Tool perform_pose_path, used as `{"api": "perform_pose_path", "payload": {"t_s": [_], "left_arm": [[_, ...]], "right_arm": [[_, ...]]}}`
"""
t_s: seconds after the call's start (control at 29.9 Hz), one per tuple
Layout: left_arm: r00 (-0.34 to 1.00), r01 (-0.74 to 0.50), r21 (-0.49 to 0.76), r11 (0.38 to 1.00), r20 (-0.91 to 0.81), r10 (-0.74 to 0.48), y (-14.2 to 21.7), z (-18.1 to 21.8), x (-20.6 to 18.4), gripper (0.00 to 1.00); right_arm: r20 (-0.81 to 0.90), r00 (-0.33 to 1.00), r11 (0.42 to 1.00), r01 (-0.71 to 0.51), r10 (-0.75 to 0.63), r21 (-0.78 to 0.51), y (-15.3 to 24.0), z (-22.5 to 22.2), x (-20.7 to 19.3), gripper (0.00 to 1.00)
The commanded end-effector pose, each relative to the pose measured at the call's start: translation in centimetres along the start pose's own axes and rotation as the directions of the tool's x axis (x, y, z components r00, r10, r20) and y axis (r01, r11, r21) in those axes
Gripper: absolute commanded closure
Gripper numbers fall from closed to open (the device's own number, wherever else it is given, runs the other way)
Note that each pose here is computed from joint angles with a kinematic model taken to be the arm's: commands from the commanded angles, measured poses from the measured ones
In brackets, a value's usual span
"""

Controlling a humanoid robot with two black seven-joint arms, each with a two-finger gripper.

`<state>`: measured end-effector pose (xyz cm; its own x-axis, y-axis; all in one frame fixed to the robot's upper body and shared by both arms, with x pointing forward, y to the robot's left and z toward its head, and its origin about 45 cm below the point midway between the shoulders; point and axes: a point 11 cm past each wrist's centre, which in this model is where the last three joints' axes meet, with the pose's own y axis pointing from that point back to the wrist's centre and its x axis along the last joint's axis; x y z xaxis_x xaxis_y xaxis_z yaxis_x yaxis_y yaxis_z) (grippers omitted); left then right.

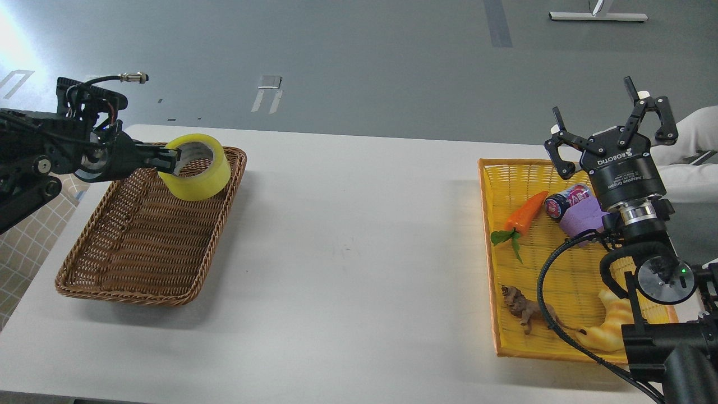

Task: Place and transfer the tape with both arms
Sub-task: 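Lift the tape roll with the left gripper and move it over the basket, then lower the tape roll into the wicker basket and open the left gripper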

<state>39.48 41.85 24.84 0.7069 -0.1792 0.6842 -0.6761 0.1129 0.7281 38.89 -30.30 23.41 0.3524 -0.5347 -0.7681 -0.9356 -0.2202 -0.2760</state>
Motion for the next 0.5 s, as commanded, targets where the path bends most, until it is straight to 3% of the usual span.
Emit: {"api": "perform_pose_path", "payload": {"t_s": [0.0, 0.47], "left_arm": [[1.0, 0.006, 0.022, 1.0, -0.01, -0.006, 0.4, -1.3, -1.4, 1.0], [0.999, 0.032, 0.049, 0.998, -0.029, -0.031, 0.3, -2.9, -6.1, 1.0]], "right_arm": [[0.001, 1.0, 1.0, 0.0, 0.0, 0.0, 0.0, 0.0, 0.0, 0.01], [0.0, 1.0, 1.0, -0.001, 0.001, 0.0, 0.1, 0.0, 0.0, 0.01]]}}
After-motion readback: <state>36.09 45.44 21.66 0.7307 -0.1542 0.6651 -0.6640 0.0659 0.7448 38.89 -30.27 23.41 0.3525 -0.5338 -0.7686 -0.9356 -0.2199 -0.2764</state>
